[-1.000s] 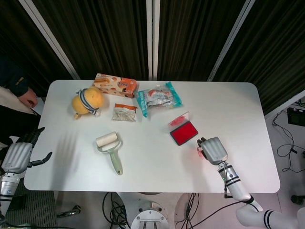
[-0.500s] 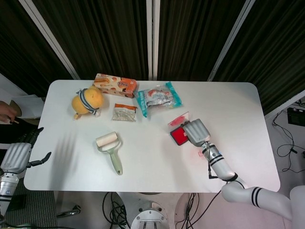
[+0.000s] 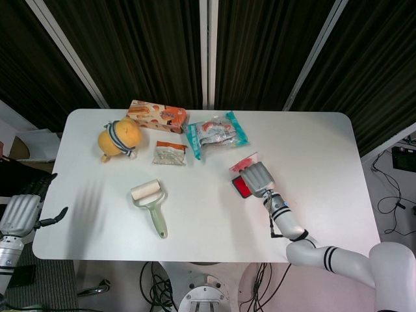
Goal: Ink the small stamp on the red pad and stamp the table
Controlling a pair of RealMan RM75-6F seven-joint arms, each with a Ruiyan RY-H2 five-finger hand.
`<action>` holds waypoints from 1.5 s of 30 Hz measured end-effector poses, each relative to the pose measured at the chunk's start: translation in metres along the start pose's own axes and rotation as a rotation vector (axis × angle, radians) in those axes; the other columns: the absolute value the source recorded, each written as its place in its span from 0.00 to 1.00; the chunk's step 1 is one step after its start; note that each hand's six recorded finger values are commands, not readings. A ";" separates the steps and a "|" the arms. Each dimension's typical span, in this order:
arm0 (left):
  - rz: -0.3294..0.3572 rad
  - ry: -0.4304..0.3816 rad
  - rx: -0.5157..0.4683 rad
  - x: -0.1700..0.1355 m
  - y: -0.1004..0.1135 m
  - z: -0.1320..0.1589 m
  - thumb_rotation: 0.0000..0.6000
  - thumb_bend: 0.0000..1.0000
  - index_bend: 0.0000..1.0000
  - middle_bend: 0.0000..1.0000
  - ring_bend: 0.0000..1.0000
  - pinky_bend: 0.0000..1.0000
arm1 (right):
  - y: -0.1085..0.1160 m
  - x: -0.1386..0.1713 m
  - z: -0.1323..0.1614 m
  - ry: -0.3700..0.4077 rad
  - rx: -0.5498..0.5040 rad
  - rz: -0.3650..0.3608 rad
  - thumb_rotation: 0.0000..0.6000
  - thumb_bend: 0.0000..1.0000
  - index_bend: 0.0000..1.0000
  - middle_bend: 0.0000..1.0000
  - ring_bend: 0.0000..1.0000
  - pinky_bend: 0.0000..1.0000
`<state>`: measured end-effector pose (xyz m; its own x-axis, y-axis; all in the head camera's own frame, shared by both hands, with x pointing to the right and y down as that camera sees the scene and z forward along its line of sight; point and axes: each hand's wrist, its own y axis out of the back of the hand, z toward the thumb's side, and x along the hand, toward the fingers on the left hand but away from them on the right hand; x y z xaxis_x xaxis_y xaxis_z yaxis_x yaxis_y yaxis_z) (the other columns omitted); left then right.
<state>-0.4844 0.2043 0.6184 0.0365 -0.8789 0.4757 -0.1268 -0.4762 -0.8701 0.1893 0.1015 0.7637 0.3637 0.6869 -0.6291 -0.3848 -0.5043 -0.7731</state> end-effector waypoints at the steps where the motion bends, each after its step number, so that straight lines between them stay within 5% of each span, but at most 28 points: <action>1: 0.000 0.002 0.000 0.000 0.000 -0.001 0.56 0.26 0.06 0.12 0.11 0.24 | -0.001 -0.001 0.000 -0.001 0.002 0.003 1.00 0.34 0.60 0.56 0.77 0.91; 14: 0.007 0.004 -0.003 0.001 0.003 -0.003 0.56 0.26 0.06 0.12 0.11 0.24 | -0.011 -0.009 0.001 -0.016 -0.004 0.029 1.00 0.35 0.64 0.59 0.77 0.91; 23: 0.011 -0.005 -0.010 0.001 0.005 0.001 0.56 0.26 0.06 0.12 0.11 0.24 | 0.018 0.003 -0.006 -0.019 -0.064 -0.063 1.00 0.35 0.64 0.59 0.77 0.91; 29: 0.013 -0.011 -0.008 0.001 0.005 0.004 0.56 0.26 0.06 0.12 0.11 0.24 | 0.037 0.038 -0.021 -0.023 -0.097 -0.142 1.00 0.35 0.64 0.59 0.77 0.91; 37: 0.013 -0.021 -0.007 0.002 0.003 0.008 0.56 0.26 0.06 0.12 0.11 0.24 | -0.006 0.106 -0.039 -0.026 -0.086 -0.098 1.00 0.35 0.64 0.59 0.77 0.91; 45: 0.005 -0.031 -0.011 0.001 0.002 0.009 0.56 0.26 0.06 0.12 0.11 0.24 | -0.039 0.124 -0.047 -0.024 -0.065 -0.060 1.00 0.35 0.64 0.58 0.77 0.91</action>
<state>-0.4753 0.2020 0.6161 0.0665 -0.8816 0.4673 -0.1384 -0.4720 -0.8707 0.2895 0.1816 0.7122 0.3636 0.7287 -0.5804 -0.3067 -0.4946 -0.8132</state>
